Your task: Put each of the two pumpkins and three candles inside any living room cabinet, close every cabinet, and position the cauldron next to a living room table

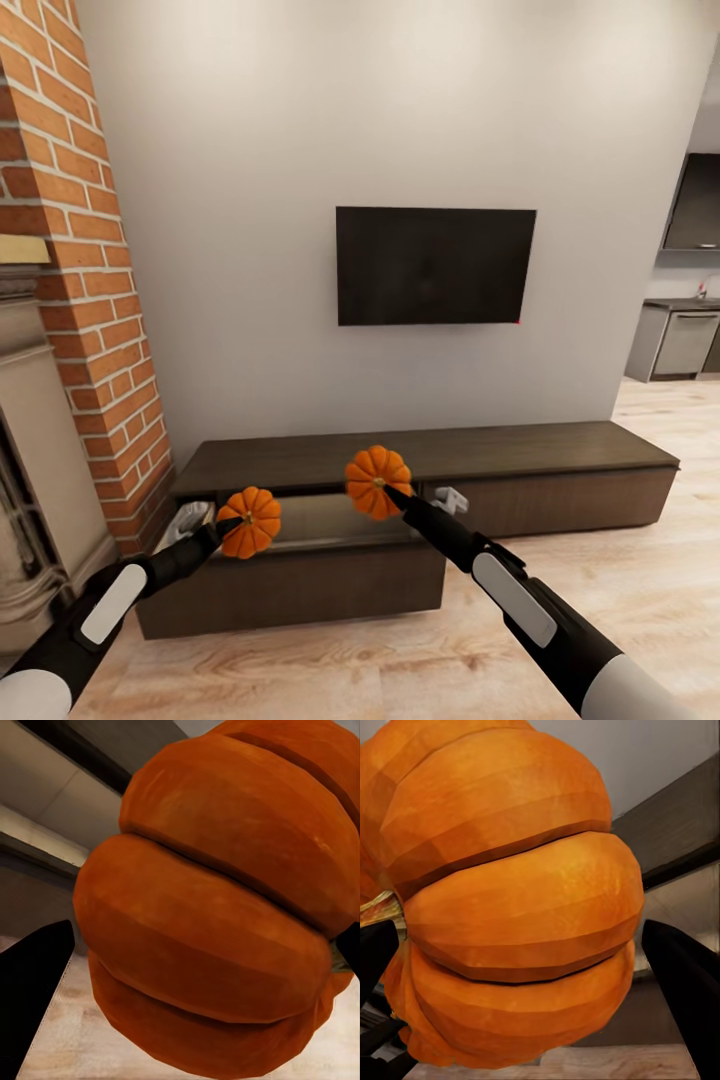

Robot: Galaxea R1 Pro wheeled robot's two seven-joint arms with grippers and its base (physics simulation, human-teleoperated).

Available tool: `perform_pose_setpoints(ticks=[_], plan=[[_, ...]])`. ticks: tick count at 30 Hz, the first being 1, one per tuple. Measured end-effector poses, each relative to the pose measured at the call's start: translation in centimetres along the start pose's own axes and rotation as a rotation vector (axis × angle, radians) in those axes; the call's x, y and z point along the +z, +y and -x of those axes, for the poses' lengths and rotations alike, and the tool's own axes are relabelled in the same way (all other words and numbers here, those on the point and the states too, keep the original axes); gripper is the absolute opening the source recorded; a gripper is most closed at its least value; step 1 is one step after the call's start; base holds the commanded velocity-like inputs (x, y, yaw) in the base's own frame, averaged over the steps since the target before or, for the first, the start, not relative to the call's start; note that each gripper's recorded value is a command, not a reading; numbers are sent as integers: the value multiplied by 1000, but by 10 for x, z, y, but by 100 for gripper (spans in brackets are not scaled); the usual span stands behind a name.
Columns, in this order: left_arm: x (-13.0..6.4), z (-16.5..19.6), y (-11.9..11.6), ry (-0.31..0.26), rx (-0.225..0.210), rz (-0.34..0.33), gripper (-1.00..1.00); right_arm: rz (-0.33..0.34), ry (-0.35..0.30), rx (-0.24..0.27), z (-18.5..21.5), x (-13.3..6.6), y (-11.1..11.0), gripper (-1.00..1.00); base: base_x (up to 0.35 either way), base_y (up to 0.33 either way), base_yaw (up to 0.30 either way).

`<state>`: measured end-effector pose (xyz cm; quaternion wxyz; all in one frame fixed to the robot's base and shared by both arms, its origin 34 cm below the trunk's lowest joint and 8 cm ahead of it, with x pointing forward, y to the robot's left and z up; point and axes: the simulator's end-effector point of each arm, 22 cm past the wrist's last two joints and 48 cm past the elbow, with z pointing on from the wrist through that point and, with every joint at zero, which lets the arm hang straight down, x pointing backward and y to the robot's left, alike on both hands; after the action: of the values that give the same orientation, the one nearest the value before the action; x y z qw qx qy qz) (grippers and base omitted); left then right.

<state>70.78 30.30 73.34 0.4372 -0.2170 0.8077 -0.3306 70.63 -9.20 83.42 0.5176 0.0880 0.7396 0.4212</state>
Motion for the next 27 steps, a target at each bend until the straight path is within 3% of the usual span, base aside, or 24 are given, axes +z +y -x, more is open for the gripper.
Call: perform_pose_setpoints(ticks=[5, 8, 10, 13, 18, 27], plan=[[1, -2, -1, 7, 14, 3, -100, -54, 5, 3, -2, 0, -15, -100, 53, 1, 0], [2, -3, -2, 8, 15, 2, -100, -161, 12, 3, -6, -2, -39, -100, 6, 0, 0], [3, -5, -3, 10, 14, -1, -100, -201, 19, 17, -13, 1, -41, -100, 2, 0, 0], [4, -7, -5, 11, 13, -3, -100, -212, 28, 25, -24, 8, -34, -100, 0, 0, 0], [4, -7, -6, 11, 13, -3, -100, -231, 33, -9, -30, 11, -35, -100, 48, 0, 0], [4, -8, -7, 12, 13, -6, -100, -236, 43, 1, -39, 15, -32, -100, 143, 0, 0]])
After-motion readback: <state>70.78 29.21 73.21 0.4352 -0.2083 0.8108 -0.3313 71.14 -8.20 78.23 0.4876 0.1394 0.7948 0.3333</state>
